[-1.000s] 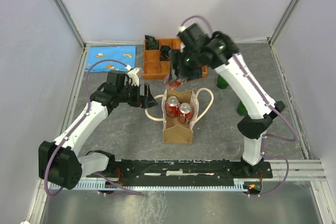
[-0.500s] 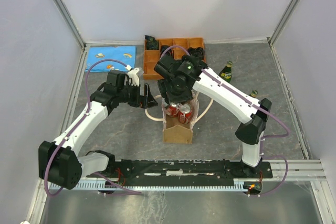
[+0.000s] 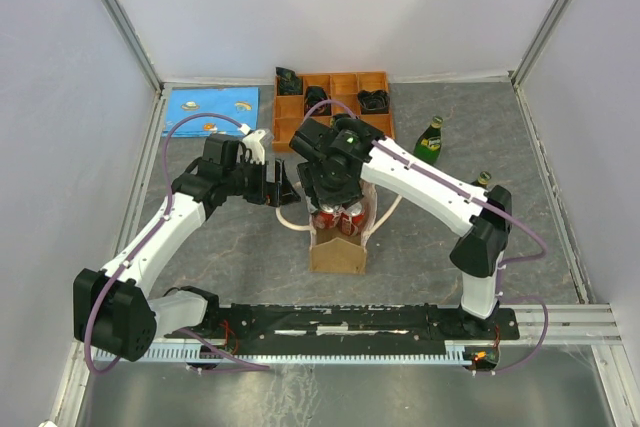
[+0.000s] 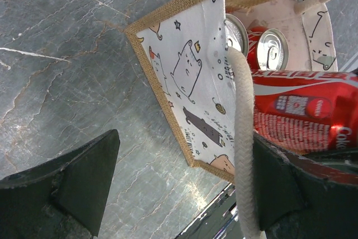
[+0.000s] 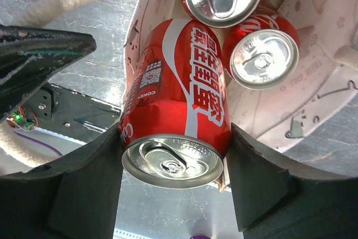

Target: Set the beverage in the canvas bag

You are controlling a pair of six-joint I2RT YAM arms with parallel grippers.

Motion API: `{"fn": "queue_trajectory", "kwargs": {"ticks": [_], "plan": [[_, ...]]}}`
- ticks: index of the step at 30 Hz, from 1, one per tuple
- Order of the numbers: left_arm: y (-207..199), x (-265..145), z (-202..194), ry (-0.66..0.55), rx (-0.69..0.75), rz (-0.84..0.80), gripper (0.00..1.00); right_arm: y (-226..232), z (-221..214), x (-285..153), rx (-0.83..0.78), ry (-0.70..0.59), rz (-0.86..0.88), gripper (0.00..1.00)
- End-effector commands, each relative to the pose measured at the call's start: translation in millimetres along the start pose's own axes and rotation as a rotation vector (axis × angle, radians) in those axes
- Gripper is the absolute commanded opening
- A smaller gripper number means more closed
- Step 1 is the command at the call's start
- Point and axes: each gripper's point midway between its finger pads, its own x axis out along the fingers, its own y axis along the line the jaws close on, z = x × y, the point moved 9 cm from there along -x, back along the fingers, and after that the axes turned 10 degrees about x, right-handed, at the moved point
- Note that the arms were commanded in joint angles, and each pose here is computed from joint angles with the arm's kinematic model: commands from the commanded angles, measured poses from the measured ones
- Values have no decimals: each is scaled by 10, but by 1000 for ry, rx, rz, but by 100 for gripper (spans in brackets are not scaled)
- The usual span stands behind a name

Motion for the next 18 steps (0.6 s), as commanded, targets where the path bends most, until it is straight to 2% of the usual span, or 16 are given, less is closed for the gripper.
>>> {"fn": "queue_trajectory", "kwargs": {"ticks": [1,18], "plan": [[16,-40,29,-32,59,16,95,109,107,35,6,-83,67,0],[18,-30,25,-29,61,8,95,52,53,412,-22,-50,-10,0]]}}
